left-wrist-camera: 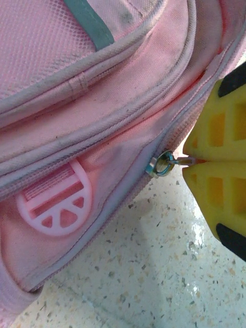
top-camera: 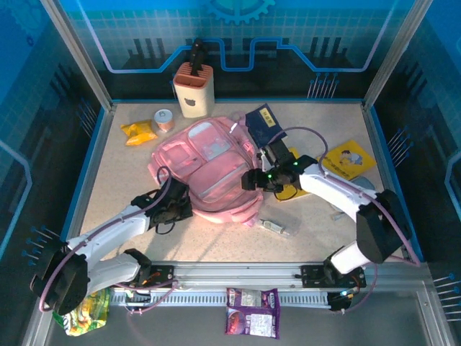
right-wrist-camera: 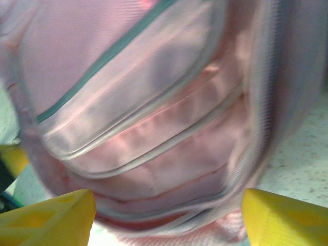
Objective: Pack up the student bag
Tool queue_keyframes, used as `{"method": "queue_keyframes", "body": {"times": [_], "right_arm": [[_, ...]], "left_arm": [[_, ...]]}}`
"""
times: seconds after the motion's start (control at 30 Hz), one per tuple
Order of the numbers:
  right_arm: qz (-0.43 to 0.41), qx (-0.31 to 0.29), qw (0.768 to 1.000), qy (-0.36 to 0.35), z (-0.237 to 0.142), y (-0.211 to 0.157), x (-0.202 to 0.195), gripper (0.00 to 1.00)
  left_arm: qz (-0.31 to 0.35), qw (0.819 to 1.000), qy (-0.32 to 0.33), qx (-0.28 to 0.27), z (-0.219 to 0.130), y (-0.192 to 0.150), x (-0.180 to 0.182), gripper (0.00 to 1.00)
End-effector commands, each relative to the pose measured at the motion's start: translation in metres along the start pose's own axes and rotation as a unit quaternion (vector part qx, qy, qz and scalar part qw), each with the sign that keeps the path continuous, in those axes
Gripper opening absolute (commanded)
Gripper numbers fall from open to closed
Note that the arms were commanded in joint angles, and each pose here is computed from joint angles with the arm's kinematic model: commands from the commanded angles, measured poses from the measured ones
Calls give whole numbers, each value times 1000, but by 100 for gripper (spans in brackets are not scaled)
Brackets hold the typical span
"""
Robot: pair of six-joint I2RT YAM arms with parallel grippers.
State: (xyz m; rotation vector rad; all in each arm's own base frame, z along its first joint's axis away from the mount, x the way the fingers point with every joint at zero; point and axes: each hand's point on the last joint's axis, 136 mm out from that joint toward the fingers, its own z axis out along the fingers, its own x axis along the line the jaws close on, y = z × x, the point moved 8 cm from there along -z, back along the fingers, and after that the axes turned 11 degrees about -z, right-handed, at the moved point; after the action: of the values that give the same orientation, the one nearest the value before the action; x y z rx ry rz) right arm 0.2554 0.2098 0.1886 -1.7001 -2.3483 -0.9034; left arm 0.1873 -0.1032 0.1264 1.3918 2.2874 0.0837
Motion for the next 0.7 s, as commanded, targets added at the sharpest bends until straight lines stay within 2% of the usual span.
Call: {"method": "queue_keyframes", "body": {"times": [0.0,0.13,0.3,0.47,0.67], "right_arm": [[-100,-11,993,56,1,-9,39,73],[-225,-10,969,105,21,-9,75,69],[-332,-4,934,135,50,-14,100,61],[-401,-4,903,153,73,-19,114,59],[-441,19,886,145,102,-30,120,45]], "left_arm": [[-10,1000,-15,8,1,-6,-1,0],[-7,1000,-20,4,-1,-5,-2,0],[-6,1000,-15,-4,-4,-4,0,0],[-9,1000,-19,-8,-6,-2,-2,0],[-4,1000,-15,-12,-8,0,-3,0]]}}
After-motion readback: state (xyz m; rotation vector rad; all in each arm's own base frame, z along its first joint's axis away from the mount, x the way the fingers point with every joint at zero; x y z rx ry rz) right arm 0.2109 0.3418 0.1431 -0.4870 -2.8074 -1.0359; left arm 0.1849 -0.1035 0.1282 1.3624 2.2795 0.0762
